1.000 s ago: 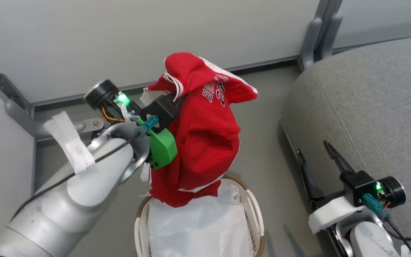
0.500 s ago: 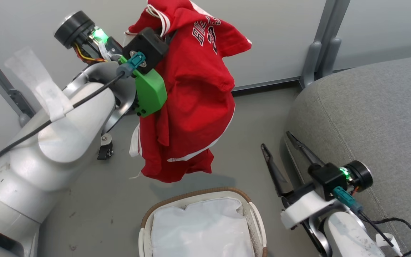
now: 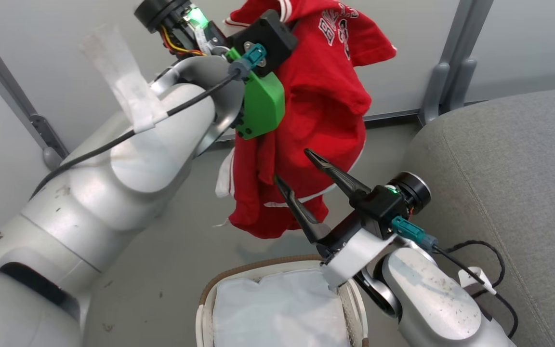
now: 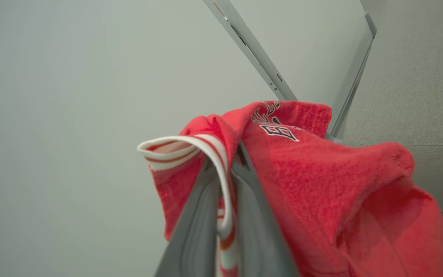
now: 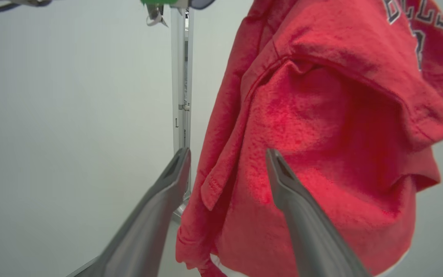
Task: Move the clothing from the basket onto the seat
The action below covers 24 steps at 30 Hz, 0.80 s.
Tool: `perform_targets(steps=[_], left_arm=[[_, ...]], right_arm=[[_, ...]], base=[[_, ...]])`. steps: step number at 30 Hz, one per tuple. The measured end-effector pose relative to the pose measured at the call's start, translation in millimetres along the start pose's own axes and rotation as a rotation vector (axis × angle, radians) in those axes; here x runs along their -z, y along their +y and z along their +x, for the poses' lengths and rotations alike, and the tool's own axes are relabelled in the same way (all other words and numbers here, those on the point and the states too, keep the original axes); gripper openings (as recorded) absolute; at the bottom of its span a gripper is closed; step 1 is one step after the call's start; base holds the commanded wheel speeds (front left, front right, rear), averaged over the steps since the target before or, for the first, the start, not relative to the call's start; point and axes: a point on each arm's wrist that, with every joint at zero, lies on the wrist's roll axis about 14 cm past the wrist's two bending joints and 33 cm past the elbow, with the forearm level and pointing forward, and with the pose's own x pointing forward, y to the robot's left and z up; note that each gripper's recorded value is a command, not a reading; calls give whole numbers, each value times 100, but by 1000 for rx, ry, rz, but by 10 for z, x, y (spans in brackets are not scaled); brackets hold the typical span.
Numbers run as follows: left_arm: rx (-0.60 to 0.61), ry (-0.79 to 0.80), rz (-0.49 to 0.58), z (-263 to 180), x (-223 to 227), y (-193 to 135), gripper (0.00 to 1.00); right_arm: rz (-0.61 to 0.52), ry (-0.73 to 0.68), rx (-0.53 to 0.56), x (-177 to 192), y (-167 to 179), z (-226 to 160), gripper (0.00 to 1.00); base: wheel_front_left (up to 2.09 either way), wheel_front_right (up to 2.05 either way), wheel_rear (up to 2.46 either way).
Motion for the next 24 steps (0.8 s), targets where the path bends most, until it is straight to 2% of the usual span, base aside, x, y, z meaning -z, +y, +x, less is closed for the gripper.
perform_targets(steps=[11,18,24], left_arm=[[5,-9,-3,-14,-151,-105,0],[-8,-11,-12,-60,-198,-114,0],[-25,-18,-29,-104,-247,-119,0]], right_arm=[[35,145,-61,427,119,157,100],[46,147,-103,413,224,290,100],[15,140,-99,363,163,395,100]], base=[[0,0,0],[0,0,0],[0,0,0]])
